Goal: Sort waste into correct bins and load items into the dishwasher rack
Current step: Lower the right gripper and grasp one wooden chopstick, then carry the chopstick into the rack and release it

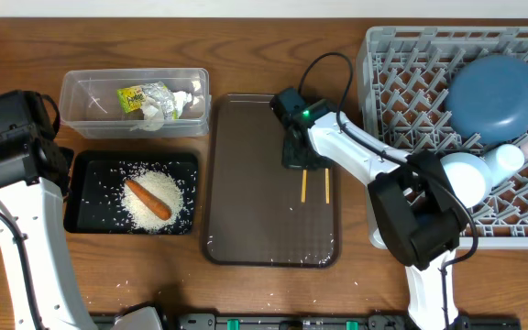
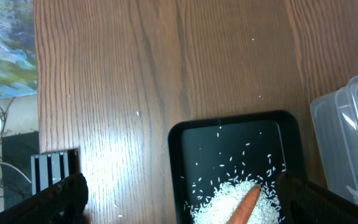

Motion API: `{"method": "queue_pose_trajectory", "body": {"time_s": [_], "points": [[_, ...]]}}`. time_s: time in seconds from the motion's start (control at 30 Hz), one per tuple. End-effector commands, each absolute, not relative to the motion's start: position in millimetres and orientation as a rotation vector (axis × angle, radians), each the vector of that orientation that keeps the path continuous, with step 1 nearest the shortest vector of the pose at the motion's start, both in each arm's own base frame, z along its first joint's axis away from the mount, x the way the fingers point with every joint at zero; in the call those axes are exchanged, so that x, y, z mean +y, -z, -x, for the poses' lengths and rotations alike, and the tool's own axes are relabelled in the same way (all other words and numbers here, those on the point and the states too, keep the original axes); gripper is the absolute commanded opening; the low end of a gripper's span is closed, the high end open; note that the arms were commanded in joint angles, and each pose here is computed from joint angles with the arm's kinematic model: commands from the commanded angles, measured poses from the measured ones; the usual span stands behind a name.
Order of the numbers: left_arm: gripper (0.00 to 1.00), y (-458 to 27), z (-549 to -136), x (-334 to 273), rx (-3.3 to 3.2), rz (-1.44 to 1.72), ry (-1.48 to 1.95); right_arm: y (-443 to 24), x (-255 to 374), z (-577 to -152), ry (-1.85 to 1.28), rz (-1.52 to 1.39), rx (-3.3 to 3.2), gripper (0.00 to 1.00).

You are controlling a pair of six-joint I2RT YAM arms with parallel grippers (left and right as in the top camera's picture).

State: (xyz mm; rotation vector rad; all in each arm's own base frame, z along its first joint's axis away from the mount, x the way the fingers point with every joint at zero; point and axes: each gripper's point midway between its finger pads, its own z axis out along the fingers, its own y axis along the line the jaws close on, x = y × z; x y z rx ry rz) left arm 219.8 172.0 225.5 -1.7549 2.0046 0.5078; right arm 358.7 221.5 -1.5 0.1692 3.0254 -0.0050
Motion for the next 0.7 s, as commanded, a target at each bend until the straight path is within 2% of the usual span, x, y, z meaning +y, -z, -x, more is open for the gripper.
{"method": "queue_pose_trajectory", "body": {"time_s": [0.0,0.2,0.43,0.67], "points": [[0.99,-227,-217,176,1.977,1.772,-0.535,38,216,-329,0.071,-0.177,3.138,0.01],[0.99,-227,-217,176,1.977,1.772,-0.535,4,218,-347,0.027,-0.148,3.119,0.01],[0.99,-227,-217,176,1.977,1.772,-0.535,-96,197,-393,-0.054,-0.079,3.025,0.01],[0.99,-227,-217,176,1.977,1.772,-0.535,-174,141,-431,-0.098,-0.067,2.89,0.01]]}}
